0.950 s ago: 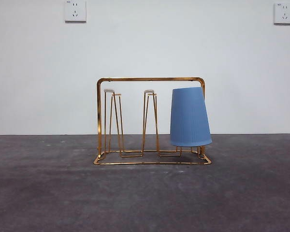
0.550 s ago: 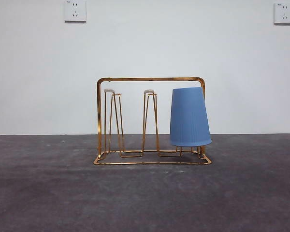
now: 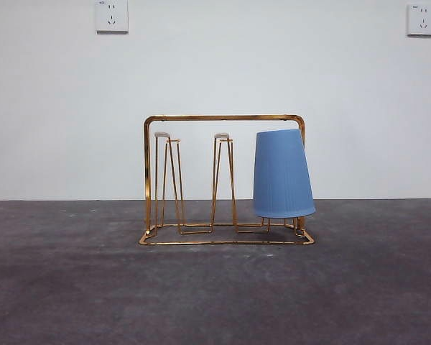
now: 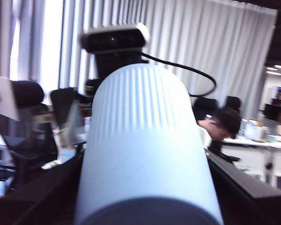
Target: Pick up cup 1,put cup 1 in the cup rack,pick up cup 2,put cup 2 in the cup rack
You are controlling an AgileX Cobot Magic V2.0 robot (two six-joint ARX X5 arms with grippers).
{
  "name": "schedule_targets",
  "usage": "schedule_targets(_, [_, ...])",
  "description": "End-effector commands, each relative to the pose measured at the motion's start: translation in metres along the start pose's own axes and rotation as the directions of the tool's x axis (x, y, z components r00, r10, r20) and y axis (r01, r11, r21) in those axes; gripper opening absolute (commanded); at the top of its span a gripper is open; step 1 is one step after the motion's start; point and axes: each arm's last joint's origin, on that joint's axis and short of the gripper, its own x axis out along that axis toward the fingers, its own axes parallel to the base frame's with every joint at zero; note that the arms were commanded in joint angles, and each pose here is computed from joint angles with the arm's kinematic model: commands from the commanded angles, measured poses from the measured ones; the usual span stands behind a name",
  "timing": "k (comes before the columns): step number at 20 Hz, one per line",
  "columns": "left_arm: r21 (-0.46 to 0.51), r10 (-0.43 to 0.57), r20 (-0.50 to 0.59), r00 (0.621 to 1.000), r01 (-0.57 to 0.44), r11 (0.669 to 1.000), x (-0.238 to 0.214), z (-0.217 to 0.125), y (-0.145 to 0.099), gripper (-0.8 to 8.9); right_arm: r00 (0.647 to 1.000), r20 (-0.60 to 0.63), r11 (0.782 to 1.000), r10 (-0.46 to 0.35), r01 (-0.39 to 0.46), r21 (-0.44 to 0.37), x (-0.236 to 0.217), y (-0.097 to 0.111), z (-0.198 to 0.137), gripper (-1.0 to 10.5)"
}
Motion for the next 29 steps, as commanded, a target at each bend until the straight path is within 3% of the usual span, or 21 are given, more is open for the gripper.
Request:
schedule_targets(1, [0.007, 0.056, 0.021, 0.998, -0.057, 0.998, -0.009, 0.004, -0.002, -0.08, 0.999, 0.025, 1.000, -0.025, 0.025, -0.012, -0.010, 0.009, 0.001, 2.9])
schedule_targets(6, [0.004, 0.187, 0.004, 0.982, -0.187, 0.982, -0.025, 0.005, -0.004, -0.08, 0.987, 0.031, 0.987, -0.158, 0.159, -0.023, -0.033, 0.024, -0.004, 2.9])
schedule_targets(8, [-0.010, 0.271, -0.011, 0.963, -0.271, 0.963, -0.031, 0.003, -0.004, -0.08, 0.965, 0.009, 0.964, -0.263, 0.263, -0.027, -0.042, 0.029, -0.010, 2.9])
schedule_targets(11, [-0.037, 0.396, -0.049, 0.917, -0.397, 0.917, -0.037, -0.002, 0.000, -0.08, 0.900, -0.039, 0.901, -0.434, 0.433, -0.036, -0.058, 0.035, -0.020, 2.9])
schedule_targets(15, [-0.057, 0.602, -0.128, 0.788, -0.612, 0.789, -0.043, -0.011, 0.012, -0.08, 0.795, -0.117, 0.803, -0.595, 0.595, -0.045, -0.073, 0.040, -0.033, 2.8])
schedule_targets(19, [-0.053, 0.709, -0.257, 0.656, -0.742, 0.668, -0.039, -0.021, 0.032, -0.08, 0.729, -0.188, 0.748, -0.658, 0.661, -0.056, -0.077, 0.040, -0.042, 2.8])
schedule_targets(23, [-0.017, 0.761, -0.396, 0.514, -0.832, 0.554, -0.030, -0.028, 0.057, -0.08, 0.689, -0.235, 0.719, -0.685, 0.691, -0.069, -0.079, 0.038, -0.046, 2.8])
schedule_targets(29, [0.063, 0.744, -0.570, 0.349, -0.884, 0.464, -0.010, -0.033, 0.101, -0.08, 0.675, -0.270, 0.714, -0.687, 0.696, -0.075, -0.080, 0.039, -0.050, 2.8])
